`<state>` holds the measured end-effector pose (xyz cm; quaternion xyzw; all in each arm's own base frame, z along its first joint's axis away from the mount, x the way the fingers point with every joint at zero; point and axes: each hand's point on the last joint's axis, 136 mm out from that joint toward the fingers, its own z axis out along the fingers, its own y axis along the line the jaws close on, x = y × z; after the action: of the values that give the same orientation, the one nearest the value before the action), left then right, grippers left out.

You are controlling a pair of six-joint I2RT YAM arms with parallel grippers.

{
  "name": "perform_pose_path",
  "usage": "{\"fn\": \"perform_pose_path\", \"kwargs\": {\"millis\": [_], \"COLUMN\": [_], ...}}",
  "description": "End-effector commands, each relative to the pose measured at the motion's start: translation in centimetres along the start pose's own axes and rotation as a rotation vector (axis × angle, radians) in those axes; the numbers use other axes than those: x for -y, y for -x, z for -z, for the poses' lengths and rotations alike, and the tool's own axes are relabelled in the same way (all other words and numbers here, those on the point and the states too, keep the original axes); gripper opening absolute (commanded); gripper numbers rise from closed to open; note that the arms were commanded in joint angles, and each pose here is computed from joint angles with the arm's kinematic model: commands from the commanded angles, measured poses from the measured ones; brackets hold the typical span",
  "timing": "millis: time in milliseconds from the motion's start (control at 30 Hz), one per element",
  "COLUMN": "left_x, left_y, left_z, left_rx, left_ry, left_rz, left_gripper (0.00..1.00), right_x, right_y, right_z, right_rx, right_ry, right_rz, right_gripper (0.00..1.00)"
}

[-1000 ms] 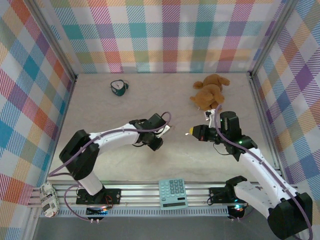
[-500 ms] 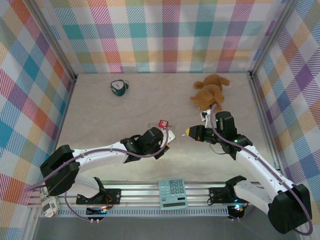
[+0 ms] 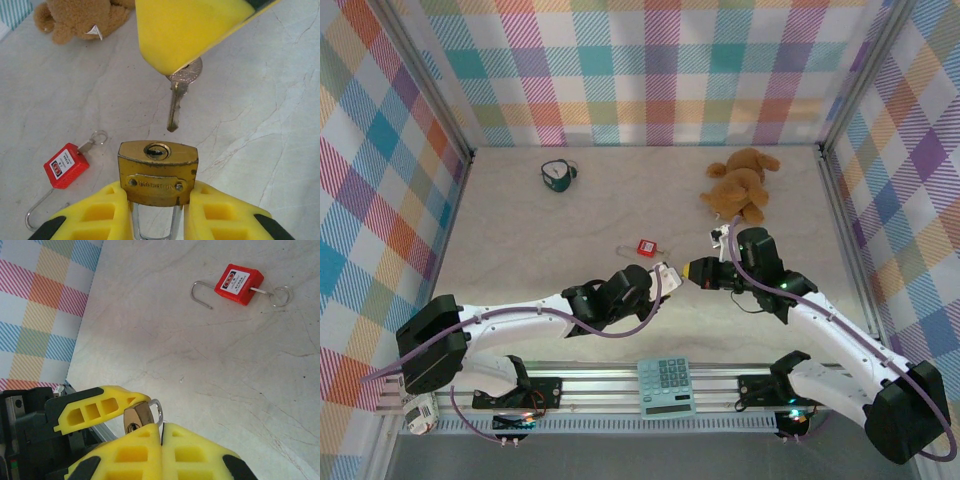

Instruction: Unlock with the key

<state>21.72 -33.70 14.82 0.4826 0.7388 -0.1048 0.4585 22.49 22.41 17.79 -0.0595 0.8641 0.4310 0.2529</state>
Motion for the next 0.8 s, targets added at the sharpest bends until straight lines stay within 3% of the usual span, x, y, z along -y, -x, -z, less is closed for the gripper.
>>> {"fn": "perform_pose_path", "kwargs": {"millis": [0, 767], "left_x": [0.0, 0.0], "left_y": [0.5, -1.1], "left_z": [0.0, -1.3], "left_rx": [0.028, -0.019], "left_ry": [0.009, 0.040], "left_rz": [0.004, -0.015], "left_gripper": [0.24, 0.23], "right_x": [-1.4, -1.6], "right_y": [1.1, 1.1], "right_z": [0.6, -1.1], "right_rx": [0.033, -0.017], "right_ry": [0.015, 0.041], "right_rz": [0.025, -0.045], "right_gripper": [0.02, 0.02]}}
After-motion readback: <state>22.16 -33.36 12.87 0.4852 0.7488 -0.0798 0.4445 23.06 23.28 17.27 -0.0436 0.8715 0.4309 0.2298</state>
